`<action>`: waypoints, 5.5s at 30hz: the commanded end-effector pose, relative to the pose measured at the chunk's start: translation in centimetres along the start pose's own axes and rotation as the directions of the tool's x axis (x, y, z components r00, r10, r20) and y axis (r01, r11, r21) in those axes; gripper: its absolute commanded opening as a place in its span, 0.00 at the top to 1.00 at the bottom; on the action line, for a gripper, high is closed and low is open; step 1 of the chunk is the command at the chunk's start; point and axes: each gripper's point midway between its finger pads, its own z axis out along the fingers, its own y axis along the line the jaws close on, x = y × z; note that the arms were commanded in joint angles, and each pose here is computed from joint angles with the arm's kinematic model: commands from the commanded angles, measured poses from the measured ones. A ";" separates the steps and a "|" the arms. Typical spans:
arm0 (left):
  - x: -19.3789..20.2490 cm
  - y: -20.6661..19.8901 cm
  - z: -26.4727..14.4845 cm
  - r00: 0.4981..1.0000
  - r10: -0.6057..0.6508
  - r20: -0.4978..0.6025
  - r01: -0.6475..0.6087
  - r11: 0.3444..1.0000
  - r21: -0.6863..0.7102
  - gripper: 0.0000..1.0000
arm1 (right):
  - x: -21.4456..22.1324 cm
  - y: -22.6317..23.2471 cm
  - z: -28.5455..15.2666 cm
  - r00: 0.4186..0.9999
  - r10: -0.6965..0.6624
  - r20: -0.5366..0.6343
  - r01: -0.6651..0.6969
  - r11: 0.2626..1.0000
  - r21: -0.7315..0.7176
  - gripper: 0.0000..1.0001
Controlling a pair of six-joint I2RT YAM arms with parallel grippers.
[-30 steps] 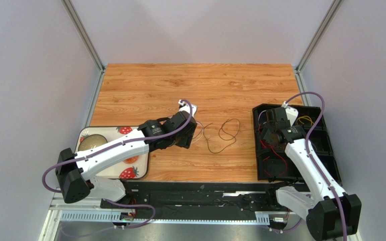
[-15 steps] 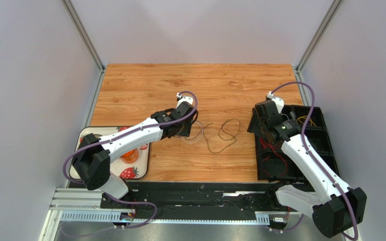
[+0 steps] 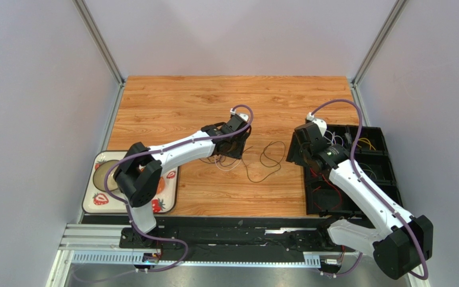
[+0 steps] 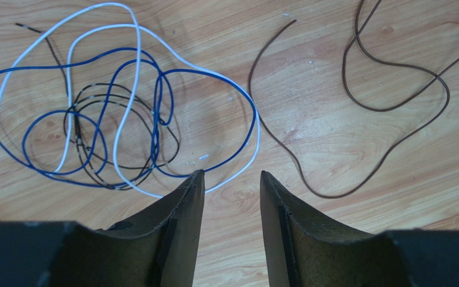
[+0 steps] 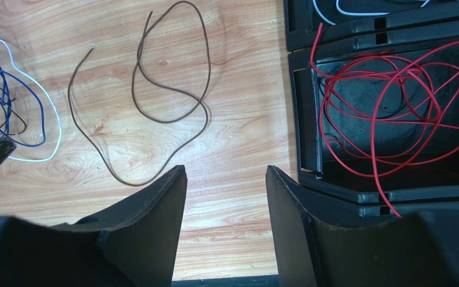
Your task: Untangle the cables
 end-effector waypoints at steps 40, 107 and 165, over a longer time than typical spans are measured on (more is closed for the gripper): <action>6.1 13.1 -21.7 0.960 0.034 0.279 0.011 0.987 -0.158 0.49 | 3.1 4.0 13.6 0.976 -0.017 -0.219 0.053 0.986 0.160 0.51; 6.0 13.9 -22.9 0.940 -0.010 0.342 0.064 0.987 -0.148 0.49 | -14.6 -3.3 -25.5 0.843 0.036 0.537 0.050 0.988 -0.144 1.00; 6.3 13.4 -22.8 0.945 0.004 0.328 0.047 0.988 -0.149 0.51 | -5.8 -11.8 -20.9 0.892 0.084 0.444 -0.144 0.984 0.103 1.00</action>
